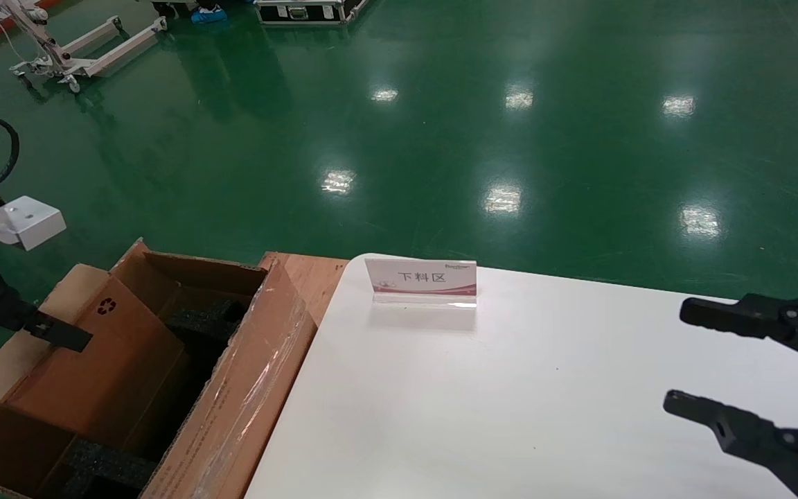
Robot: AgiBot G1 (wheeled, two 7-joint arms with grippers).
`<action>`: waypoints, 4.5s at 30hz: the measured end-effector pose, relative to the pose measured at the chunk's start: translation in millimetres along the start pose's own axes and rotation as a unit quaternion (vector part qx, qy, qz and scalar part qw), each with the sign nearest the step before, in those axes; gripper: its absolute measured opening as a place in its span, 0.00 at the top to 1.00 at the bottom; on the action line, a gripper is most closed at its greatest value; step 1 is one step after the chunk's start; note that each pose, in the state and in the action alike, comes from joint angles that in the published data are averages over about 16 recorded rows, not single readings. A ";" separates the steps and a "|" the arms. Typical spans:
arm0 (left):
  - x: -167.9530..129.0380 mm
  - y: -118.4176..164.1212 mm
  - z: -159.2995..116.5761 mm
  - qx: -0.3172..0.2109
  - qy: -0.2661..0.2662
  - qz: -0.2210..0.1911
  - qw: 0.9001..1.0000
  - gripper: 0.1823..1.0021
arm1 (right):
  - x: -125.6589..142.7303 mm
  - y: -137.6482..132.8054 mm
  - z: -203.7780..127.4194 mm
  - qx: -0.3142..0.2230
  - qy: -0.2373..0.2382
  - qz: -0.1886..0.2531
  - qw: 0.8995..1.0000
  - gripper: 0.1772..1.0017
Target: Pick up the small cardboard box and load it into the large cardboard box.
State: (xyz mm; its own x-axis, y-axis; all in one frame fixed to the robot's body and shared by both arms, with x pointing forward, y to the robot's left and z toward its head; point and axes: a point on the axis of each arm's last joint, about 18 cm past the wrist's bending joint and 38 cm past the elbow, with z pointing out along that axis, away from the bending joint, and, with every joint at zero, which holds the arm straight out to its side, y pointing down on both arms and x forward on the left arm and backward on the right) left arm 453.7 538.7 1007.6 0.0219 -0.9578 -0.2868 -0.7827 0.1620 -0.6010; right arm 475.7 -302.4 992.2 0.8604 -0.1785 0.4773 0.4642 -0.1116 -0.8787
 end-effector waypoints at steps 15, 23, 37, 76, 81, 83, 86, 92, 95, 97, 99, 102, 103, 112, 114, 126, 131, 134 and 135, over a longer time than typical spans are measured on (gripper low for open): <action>-12.7 2.7 22.6 -0.006 -0.027 0.007 1.000 0.85 | 0.0 0.0 0.0 0.000 0.000 0.000 1.000 0.22; -17.8 -0.2 34.1 -0.007 -0.037 0.011 0.999 0.85 | 0.0 0.0 0.0 0.000 0.000 0.000 1.000 0.08; -25.3 -6.7 53.5 -0.014 -0.052 0.021 0.998 0.85 | 0.0 0.0 0.0 0.000 0.000 0.000 1.000 0.00; -28.4 10.5 92.9 -0.059 -0.049 0.022 0.997 0.83 | 0.1 0.0 -0.1 0.000 0.000 0.000 1.000 0.00; -28.4 10.5 92.4 -0.059 -0.049 0.023 0.997 0.77 | 0.1 0.0 -0.1 0.000 0.000 0.000 1.000 0.00; -28.4 10.5 92.3 -0.059 -0.049 0.023 0.997 0.73 | 0.1 0.0 -0.1 0.000 0.000 0.000 1.000 0.00; -28.5 10.4 92.1 -0.059 -0.050 0.024 0.997 0.67 | 0.1 0.0 -0.1 0.000 0.000 0.000 1.000 0.00; -28.5 10.3 91.8 -0.059 -0.050 0.024 0.997 0.53 | 0.1 0.0 -0.1 0.000 0.000 0.000 1.000 0.00; -28.4 9.2 91.2 -0.056 -0.050 0.024 0.997 0.44 | 0.1 0.0 -0.1 0.000 0.000 0.000 1.000 0.00; -27.7 7.3 90.3 -0.052 -0.049 0.027 0.997 0.38 | 0.1 0.0 -0.1 0.000 0.000 0.000 1.000 0.00; -26.3 4.1 88.5 -0.046 -0.047 0.031 0.997 0.34 | 0.1 0.0 -0.1 0.000 0.000 0.000 1.000 0.00; -23.2 -3.6 84.2 -0.028 -0.043 0.040 0.998 0.26 | 0.1 0.0 -0.1 0.000 0.000 0.000 1.000 0.00; -21.9 -6.9 82.2 -0.020 -0.041 0.044 0.998 0.23 | 0.1 0.0 -0.1 0.000 0.000 0.000 1.000 0.00; -1.0 -50.7 50.1 0.094 -0.019 0.100 0.990 0.08 | 0.2 0.0 -0.1 0.000 0.000 0.000 1.000 0.00; 4.1 -60.2 41.3 0.121 -0.016 0.113 0.986 0.06 | 0.2 0.0 -0.1 0.000 0.000 0.000 1.000 0.00; 33.3 -94.7 8.0 0.206 -0.003 0.172 0.963 0.00 | 0.3 0.2 -0.2 0.000 0.001 0.000 1.000 0.00; 51.6 -102.3 7.3 0.213 0.022 0.196 0.957 0.00 | 0.3 0.2 -0.3 0.000 0.001 0.000 1.000 0.00; 66.5 -106.1 8.6 0.217 0.046 0.213 0.952 0.00 | 0.3 0.3 -0.3 0.000 0.001 0.000 1.000 0.00; 72.1 -107.2 9.2 0.219 0.055 0.218 0.949 0.00 | 0.3 0.3 -0.3 0.000 0.001 0.000 1.000 0.00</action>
State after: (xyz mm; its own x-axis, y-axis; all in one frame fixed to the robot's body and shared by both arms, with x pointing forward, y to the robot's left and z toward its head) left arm 545.0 454.5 1044.5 -0.3299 -0.7916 -0.5143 -0.3684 0.6096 -0.7020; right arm 476.1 -302.9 992.1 0.8604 -0.1801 0.4767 0.4636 -0.1119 -0.8790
